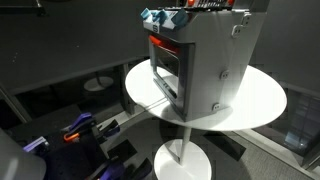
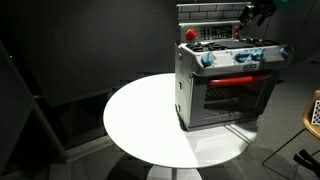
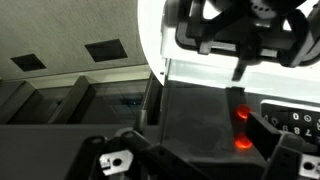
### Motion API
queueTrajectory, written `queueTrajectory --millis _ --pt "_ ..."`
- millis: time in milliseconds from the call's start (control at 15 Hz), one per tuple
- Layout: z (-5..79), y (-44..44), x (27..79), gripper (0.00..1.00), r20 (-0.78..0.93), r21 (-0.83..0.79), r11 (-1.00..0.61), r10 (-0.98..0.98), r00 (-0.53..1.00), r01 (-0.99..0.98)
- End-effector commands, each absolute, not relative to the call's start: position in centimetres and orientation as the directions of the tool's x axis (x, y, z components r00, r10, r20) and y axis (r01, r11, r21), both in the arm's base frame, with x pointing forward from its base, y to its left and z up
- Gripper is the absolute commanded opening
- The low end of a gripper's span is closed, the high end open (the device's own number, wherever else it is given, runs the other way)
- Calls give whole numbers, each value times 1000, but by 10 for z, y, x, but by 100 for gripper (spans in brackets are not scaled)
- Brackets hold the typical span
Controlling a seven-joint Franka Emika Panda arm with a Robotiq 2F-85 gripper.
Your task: Press the top switch on the stove
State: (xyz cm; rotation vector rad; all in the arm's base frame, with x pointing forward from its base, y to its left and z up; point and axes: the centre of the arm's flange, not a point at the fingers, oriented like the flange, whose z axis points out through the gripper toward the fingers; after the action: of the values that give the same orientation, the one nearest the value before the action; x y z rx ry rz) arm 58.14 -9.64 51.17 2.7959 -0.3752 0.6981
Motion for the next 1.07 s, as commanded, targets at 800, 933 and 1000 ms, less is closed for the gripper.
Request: queueTrajectory --millis 800,933,1000 --pt "518 -104 608 100 501 181 -923 -209 840 -338" --pt "518 -108 608 100 503 183 -921 -213 838 -344" --pt "519 -109 609 100 504 183 -920 -215 837 -347"
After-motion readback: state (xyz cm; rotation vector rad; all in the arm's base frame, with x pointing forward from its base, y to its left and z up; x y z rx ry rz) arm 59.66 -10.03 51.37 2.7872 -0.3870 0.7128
